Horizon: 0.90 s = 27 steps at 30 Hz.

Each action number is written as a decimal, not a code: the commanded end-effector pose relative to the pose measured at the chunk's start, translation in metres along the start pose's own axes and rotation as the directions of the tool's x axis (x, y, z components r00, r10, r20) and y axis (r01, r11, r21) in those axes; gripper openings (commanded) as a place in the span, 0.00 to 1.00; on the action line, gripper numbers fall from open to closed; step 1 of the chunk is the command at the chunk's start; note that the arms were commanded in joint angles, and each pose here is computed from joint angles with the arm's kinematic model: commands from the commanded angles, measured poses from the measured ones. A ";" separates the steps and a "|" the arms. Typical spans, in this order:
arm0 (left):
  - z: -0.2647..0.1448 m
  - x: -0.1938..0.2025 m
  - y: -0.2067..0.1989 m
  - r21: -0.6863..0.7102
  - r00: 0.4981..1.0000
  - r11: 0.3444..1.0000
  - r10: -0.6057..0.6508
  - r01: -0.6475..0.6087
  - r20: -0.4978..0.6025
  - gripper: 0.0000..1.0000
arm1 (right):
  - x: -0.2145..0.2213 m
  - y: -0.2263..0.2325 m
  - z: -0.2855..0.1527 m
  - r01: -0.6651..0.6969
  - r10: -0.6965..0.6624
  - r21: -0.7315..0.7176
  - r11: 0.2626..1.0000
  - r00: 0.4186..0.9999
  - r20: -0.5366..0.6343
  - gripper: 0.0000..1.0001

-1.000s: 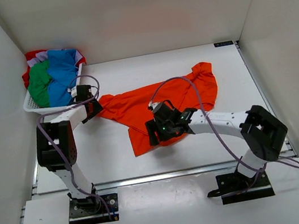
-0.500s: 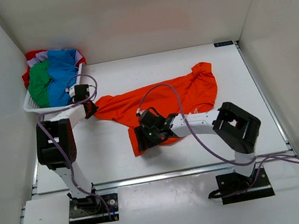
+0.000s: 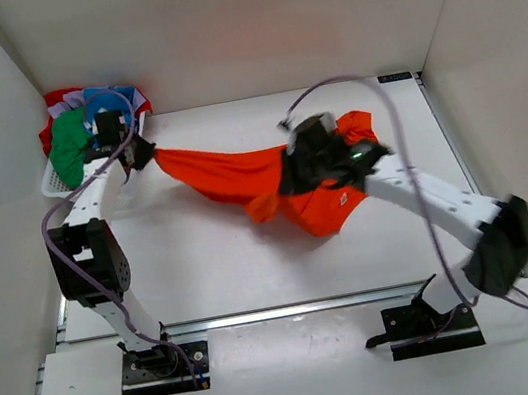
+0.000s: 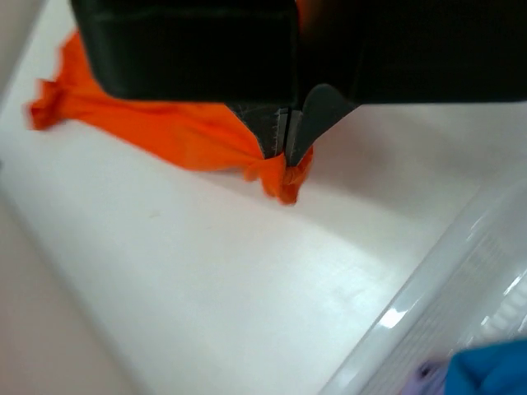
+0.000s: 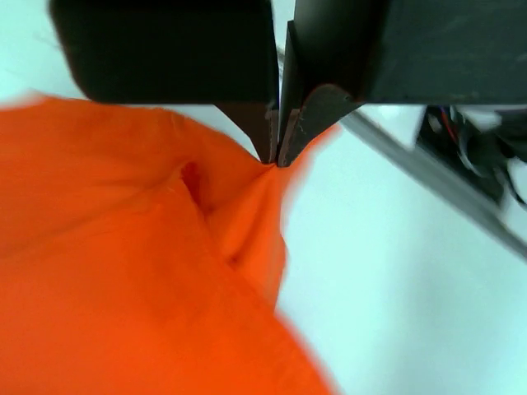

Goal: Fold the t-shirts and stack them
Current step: Flatten out the tshirt

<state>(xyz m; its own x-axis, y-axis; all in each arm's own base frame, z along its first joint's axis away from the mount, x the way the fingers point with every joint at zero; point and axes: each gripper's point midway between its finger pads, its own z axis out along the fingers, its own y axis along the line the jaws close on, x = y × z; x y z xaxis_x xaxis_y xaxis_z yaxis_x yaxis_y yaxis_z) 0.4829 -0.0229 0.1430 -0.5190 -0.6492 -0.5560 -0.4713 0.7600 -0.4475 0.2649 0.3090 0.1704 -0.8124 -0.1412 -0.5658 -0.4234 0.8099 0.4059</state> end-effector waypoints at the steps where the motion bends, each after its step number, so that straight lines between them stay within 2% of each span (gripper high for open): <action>1: -0.065 -0.049 -0.045 0.160 0.994 0.983 -0.100 0.090 0.053 0.00 | -0.070 -0.022 -0.115 0.042 -0.052 0.043 0.998 0.963 0.266 0.00; 3: -0.098 -0.068 -0.058 0.219 0.987 0.970 -0.132 0.108 0.096 0.00 | -0.104 -0.022 -0.186 0.066 -0.096 0.084 0.994 0.899 0.427 0.00; 4: -0.119 -0.077 -0.065 0.247 0.982 0.962 -0.146 0.112 0.123 0.00 | -0.109 -0.033 -0.204 0.057 -0.109 0.127 0.990 0.886 0.450 0.00; 5: -0.145 -0.089 -0.073 0.289 0.975 0.951 -0.159 0.109 0.155 0.00 | -0.121 -0.028 -0.238 0.067 -0.128 0.134 0.989 0.842 0.524 0.01; 6: -0.153 -0.087 -0.073 0.290 0.976 0.950 -0.164 0.117 0.141 0.00 | -0.132 -0.032 -0.272 0.041 -0.124 0.151 0.988 0.791 0.599 0.00; 9: -0.203 -0.095 -0.084 0.356 0.971 0.928 -0.178 0.112 0.158 0.00 | -0.139 -0.038 -0.350 0.015 -0.153 0.192 0.981 0.663 0.733 0.00; 11: -0.239 -0.094 -0.091 0.407 0.966 0.907 -0.196 0.112 0.170 0.00 | -0.138 -0.046 -0.388 0.014 -0.199 0.239 0.971 0.599 0.775 0.00; 15: -0.296 -0.082 -0.106 0.527 0.960 0.842 -0.232 0.119 0.154 0.00 | -0.132 -0.019 -0.433 0.050 -0.258 0.270 0.962 0.504 0.824 0.00; 19: -0.327 -0.068 -0.107 0.603 0.947 0.781 -0.295 0.163 0.126 0.00 | -0.134 -0.015 -0.443 0.061 -0.284 0.293 0.954 0.487 0.826 0.00; 21: -0.317 -0.050 -0.097 0.609 0.940 0.762 -0.333 0.222 0.073 0.00 | -0.135 -0.012 -0.434 0.098 -0.277 0.265 0.959 0.508 0.815 0.00; 22: -0.321 -0.043 -0.106 0.640 0.941 0.732 -0.337 0.232 0.044 0.00 | -0.136 -0.019 -0.422 0.093 -0.261 0.251 0.964 0.540 0.801 0.00; 23: -0.312 -0.034 -0.101 0.637 0.932 0.722 -0.361 0.269 0.016 0.00 | -0.135 -0.017 -0.416 0.116 -0.254 0.228 0.967 0.549 0.796 0.00; 24: -0.296 -0.019 -0.092 0.614 0.931 0.731 -0.366 0.298 -0.016 0.00 | -0.135 -0.025 -0.402 0.110 -0.237 0.214 0.971 0.577 0.782 0.00; 26: -0.282 -0.009 -0.089 0.629 0.909 0.688 -0.411 0.361 -0.072 0.00 | -0.129 -0.043 -0.363 0.093 -0.182 0.161 0.983 0.657 0.732 0.00; 27: -0.266 -0.002 -0.083 0.611 0.898 0.687 -0.429 0.394 -0.097 0.00 | -0.126 -0.051 -0.353 0.085 -0.181 0.168 0.982 0.676 0.714 0.00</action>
<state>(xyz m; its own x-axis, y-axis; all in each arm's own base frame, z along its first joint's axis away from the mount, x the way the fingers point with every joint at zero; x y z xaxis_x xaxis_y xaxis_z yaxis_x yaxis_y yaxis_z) 0.3177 -0.0861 0.3973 -0.3092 -0.8737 -0.3756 -0.0449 0.4079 -0.9119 0.2175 0.0779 0.5175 -0.0583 0.1830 -0.9814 -0.4003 0.8963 0.1909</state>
